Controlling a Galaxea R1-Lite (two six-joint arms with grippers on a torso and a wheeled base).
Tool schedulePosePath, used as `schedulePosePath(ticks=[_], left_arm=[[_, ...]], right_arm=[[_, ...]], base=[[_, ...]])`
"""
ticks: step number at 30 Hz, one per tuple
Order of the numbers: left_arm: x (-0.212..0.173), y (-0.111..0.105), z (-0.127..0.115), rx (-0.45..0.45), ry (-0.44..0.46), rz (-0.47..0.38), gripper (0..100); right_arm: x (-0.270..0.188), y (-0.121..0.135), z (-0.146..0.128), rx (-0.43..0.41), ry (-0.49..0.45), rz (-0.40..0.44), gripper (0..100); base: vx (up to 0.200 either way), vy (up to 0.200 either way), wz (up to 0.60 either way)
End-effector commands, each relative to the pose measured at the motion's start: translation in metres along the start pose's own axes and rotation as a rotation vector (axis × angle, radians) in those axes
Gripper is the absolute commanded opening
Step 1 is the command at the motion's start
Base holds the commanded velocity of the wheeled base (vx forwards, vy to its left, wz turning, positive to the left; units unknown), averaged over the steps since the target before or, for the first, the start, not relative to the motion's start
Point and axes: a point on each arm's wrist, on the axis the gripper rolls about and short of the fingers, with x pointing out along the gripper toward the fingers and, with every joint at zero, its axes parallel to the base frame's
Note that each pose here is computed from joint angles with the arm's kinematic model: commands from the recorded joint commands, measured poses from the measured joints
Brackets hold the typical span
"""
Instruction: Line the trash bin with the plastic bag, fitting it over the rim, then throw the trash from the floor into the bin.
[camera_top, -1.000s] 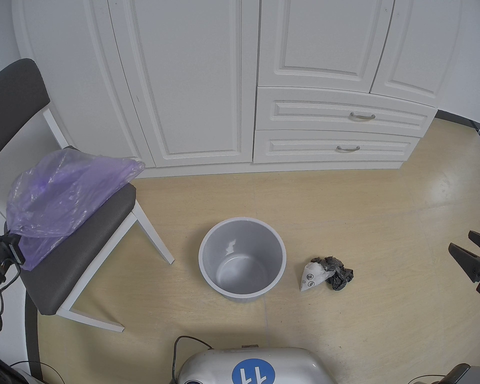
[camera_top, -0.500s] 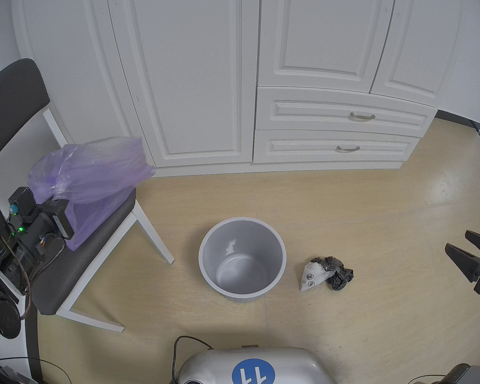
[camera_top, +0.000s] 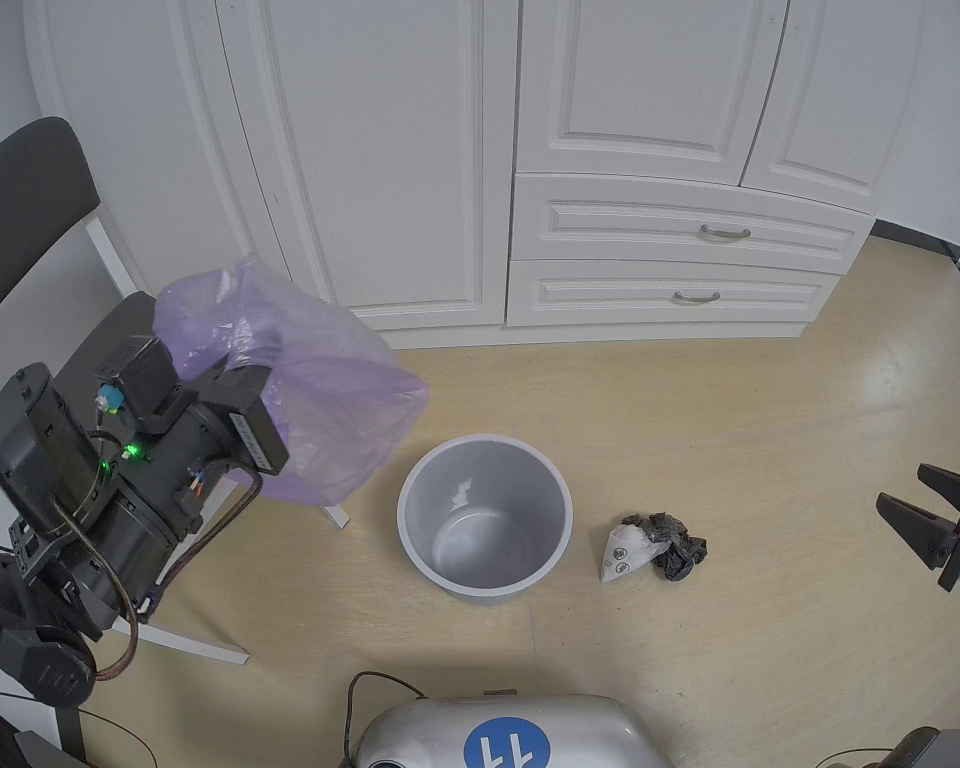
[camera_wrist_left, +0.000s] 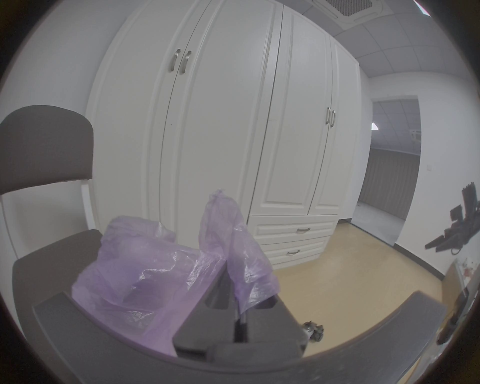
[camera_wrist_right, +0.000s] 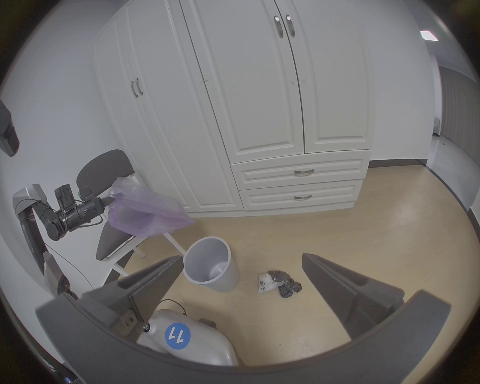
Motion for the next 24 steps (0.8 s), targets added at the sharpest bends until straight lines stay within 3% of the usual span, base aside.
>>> schedulePosePath(ticks=[1,8,24], left_arm=[[0.005,-0.025,-0.001,-0.028,-0.012,-0.058,0],[0.000,-0.039,0.003,-0.076,-0.091,-0.086,0],[-0.013,-0.055,0.013,-0.130,-0.116,-0.166,0]], right_arm=[[0.008,0.000,-0.002,0.005,0.035,0.005,100],[0.016,-0.001,-0.007,0.005,0.046,0.007,100],[0.035,0.002,-0.011,0.018,0.050,0.050,100]], base=[[0.000,0.000,0.00],[0.000,0.000,0.00],[0.000,0.000,0.00]])
